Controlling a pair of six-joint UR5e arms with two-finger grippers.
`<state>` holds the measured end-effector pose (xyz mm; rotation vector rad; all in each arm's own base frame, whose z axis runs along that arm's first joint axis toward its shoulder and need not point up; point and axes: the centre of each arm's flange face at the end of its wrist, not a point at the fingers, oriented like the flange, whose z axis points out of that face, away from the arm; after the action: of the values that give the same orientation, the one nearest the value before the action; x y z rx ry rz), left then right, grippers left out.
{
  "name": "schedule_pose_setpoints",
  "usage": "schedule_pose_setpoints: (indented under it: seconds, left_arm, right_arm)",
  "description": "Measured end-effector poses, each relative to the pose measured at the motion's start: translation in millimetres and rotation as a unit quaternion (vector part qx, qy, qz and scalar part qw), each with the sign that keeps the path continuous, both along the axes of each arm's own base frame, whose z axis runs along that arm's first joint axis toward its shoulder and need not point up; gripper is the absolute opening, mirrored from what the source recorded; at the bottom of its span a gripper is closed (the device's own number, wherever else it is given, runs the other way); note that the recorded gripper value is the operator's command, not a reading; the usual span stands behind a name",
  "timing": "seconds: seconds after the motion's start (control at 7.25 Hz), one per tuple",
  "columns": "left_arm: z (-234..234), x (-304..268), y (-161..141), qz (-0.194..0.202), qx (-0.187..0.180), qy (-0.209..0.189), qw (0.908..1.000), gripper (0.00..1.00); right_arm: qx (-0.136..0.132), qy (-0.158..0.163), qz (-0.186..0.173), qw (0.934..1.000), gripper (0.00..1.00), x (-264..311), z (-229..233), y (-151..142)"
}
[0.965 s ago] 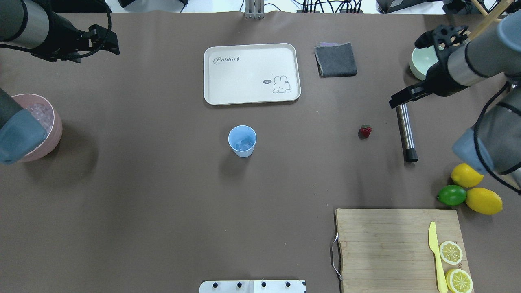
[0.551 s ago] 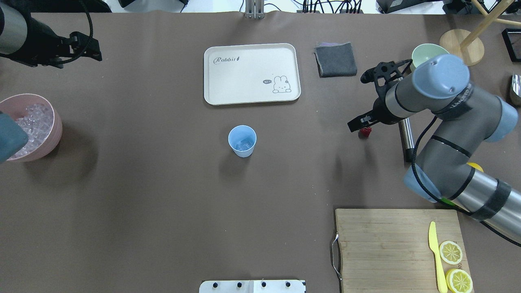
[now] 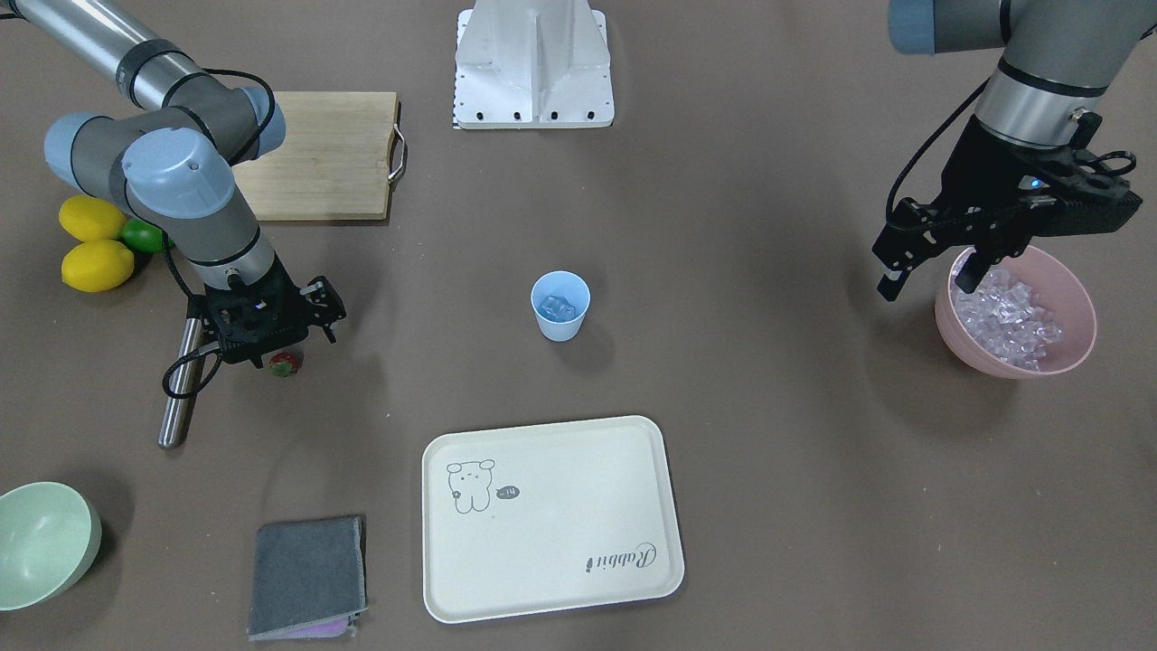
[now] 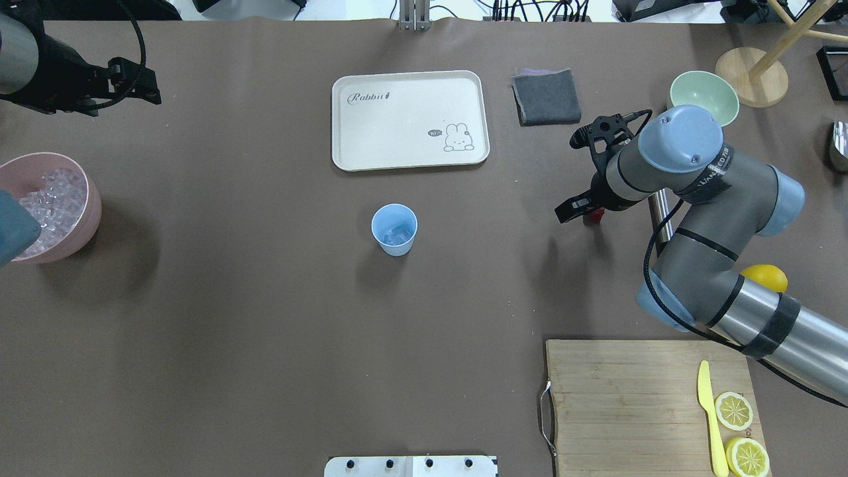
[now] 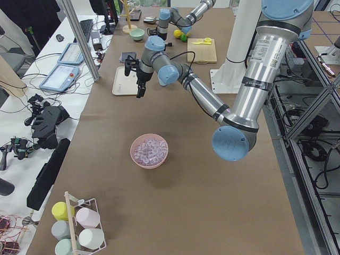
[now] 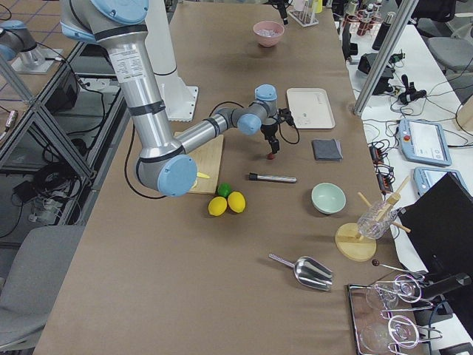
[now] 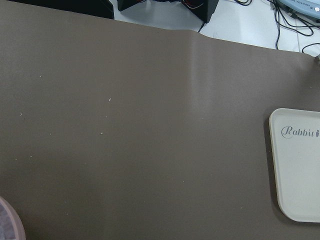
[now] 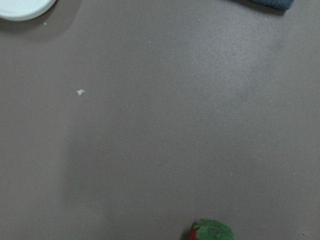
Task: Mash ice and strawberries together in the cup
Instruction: 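Lower the right gripper onto the red strawberry and close it, then lift the strawberry and carry it over the light-blue cup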
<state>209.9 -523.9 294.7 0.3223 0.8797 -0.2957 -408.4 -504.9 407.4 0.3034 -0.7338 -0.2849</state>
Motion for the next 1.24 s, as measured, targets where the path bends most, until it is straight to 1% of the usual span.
schedule_pose_setpoints:
  seconds: [0.28, 0.41, 0.55, 0.69, 0.83, 1.24]
  left_arm:
    - [-2.3, 2.0, -0.3, 0.002, 0.002, 0.001, 1.0, 0.98]
    - [-2.5, 3.1, -0.4, 0.003, 0.003, 0.001, 1.0, 0.98]
    - [-3.0, 4.1, -1.2, 0.004, 0.004, 0.0, 1.0, 0.98]
    - [-3.4, 5.3, -2.7, 0.005, 0.004, 0.0, 1.0, 0.98]
    - [-4.0, 6.5, -4.2, 0.005, 0.004, 0.0, 1.0, 0.98]
    - [-4.1, 7.6, -5.5, 0.006, 0.004, 0.0, 1.0, 0.98]
  right_arm:
    - [-0.008, 0.009, 0.002, 0.9999, 0.98, -0.8, 12.2, -3.5]
    - [-0.011, 0.013, 0.002, 0.9998, 0.85, -2.3, 17.2, -4.9]
    - [-0.013, 0.016, 0.003, 0.9998, 0.55, -3.6, 20.3, -6.5]
    - [-0.013, 0.019, 0.004, 0.9997, 0.14, -3.8, 22.0, -8.0]
    - [-0.014, 0.02, 0.005, 0.9997, 0.0, -3.8, 23.5, -8.8]
    - [-0.014, 0.02, 0.012, 0.9996, 0.0, 2.4, 22.5, -15.4]
